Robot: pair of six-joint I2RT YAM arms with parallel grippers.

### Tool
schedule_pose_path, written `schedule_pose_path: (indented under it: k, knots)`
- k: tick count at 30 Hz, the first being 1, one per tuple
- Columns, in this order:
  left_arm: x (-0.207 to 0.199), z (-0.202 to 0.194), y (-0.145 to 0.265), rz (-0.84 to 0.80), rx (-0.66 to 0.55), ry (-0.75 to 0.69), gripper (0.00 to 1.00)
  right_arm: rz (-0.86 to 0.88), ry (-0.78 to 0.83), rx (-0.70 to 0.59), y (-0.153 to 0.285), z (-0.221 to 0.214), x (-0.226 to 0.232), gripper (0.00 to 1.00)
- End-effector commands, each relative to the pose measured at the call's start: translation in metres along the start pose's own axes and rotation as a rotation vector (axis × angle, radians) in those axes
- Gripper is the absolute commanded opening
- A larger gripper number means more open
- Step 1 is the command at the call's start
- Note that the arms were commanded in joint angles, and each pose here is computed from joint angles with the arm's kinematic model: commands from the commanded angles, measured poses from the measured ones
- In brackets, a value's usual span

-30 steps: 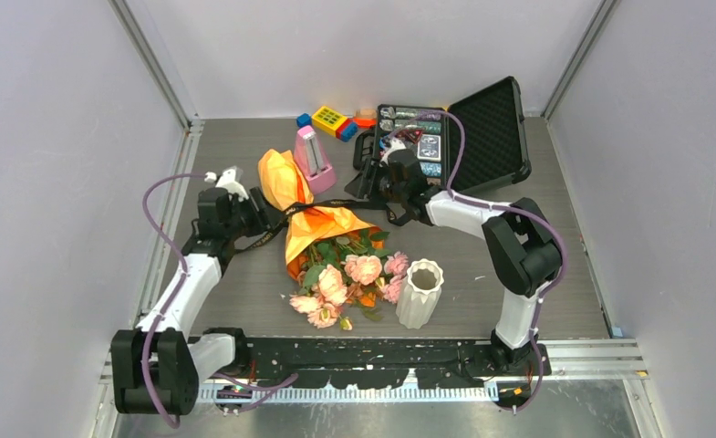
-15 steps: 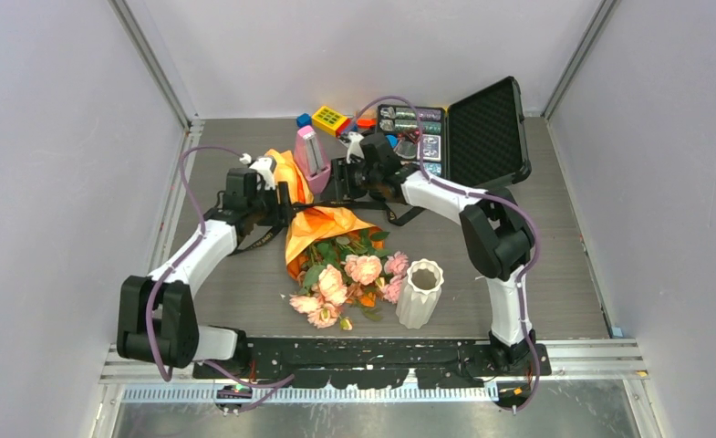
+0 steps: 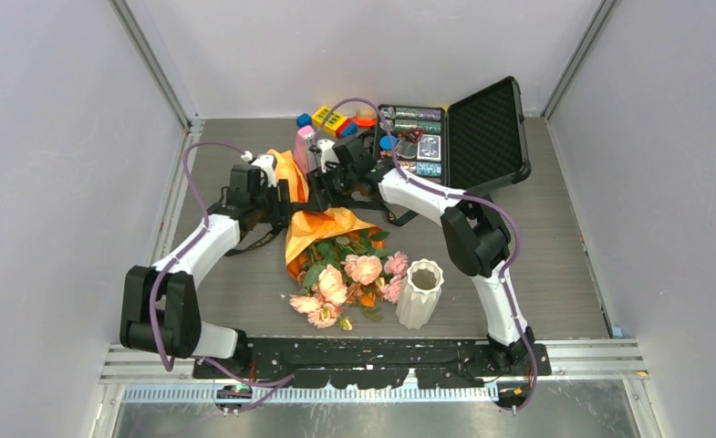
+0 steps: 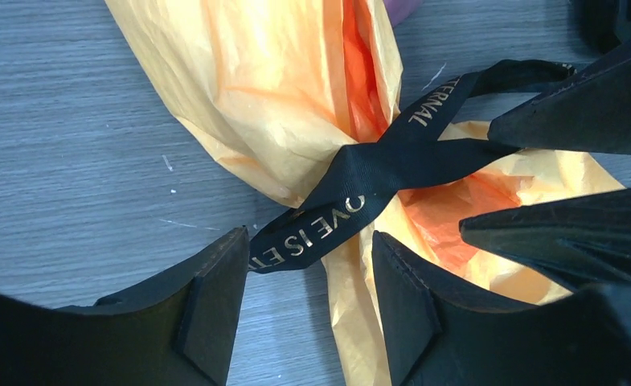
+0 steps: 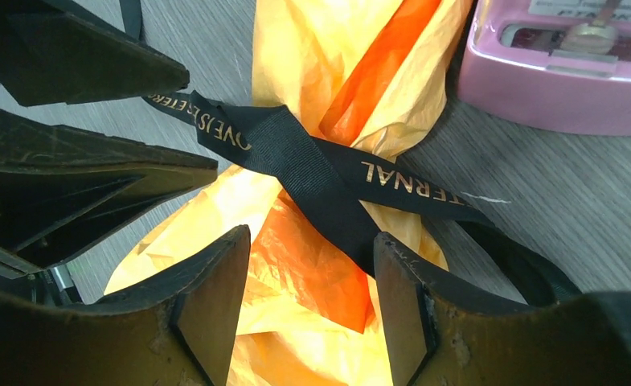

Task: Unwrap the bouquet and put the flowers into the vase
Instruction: Untie the ribbon from the wrapping paper.

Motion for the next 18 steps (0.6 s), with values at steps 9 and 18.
schedule_pose_path:
  k: [9,18]
  knots:
    - [-0.01,0.018,-0.007,-0.024,-0.034,0.013,0.52,0.017,0.139,-0.013,-0.004,0.024,0.011,0.66]
    - [-0.009,0.022,-0.011,-0.011,-0.033,0.007,0.49,0.033,0.149,0.015,-0.018,0.015,0.009,0.65]
Point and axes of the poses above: each gripper's point midway between its finger pads, its own y axis back along the fingers, its own x axis along the line the jaws close on, z = x × y, the point moved 1 cm from there along y, back along the fingers, and after that the axes turned 14 degrees about y, right-handed, at the moved point
